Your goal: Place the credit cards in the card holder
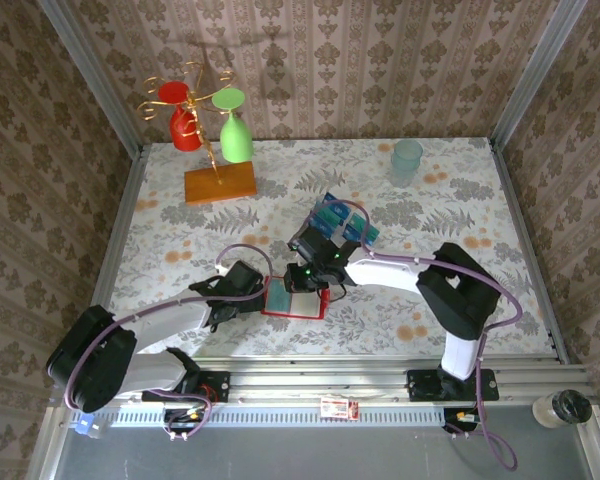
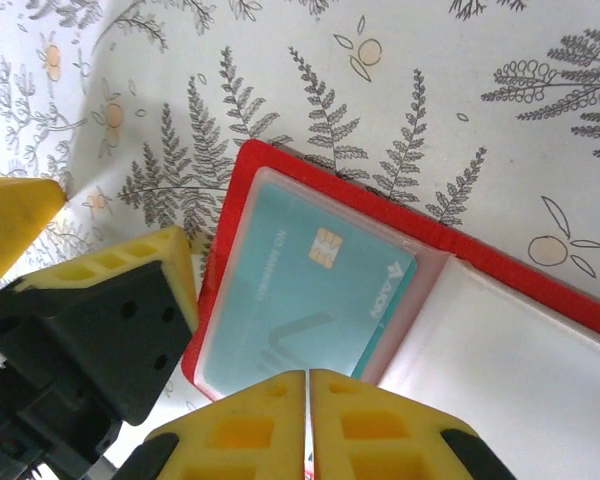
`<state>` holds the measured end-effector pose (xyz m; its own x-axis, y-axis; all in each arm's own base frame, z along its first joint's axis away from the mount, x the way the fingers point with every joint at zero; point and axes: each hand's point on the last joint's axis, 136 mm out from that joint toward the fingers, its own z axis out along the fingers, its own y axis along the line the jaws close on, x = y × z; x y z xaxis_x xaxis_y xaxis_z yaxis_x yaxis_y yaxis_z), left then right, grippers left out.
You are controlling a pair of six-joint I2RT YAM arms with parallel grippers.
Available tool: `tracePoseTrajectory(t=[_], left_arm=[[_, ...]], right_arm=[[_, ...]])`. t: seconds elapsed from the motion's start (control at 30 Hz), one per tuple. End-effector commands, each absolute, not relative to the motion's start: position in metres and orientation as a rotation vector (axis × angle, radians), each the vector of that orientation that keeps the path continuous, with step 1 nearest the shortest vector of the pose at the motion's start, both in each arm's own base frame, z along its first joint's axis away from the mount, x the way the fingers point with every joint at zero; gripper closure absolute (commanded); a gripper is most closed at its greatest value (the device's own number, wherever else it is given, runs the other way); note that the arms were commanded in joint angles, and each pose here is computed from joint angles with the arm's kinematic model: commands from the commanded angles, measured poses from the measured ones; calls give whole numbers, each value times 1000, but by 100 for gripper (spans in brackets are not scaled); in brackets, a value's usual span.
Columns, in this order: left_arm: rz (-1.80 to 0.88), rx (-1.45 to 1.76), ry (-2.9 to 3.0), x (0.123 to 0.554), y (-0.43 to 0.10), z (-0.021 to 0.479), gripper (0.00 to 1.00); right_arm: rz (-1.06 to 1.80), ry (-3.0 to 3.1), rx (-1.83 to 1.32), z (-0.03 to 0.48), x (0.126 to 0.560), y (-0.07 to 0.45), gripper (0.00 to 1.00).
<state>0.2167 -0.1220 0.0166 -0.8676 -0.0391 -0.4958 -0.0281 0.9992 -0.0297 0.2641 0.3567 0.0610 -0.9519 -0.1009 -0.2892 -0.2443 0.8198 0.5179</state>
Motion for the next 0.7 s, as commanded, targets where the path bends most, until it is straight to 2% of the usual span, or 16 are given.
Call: tracePoseTrajectory(t=[0.0,0.27,0.67], left_arm=[[-40,-36,2639,210,-123,25,0],[-47,-62,2551,213,-114,58,0],[-222,19,2479,216,-165,89,0]], right_arm=[[782,2748,-293,71,261,339,88],[745,2755,-293,65,249,313,87],[651,2773,-210,40,251,273,90]])
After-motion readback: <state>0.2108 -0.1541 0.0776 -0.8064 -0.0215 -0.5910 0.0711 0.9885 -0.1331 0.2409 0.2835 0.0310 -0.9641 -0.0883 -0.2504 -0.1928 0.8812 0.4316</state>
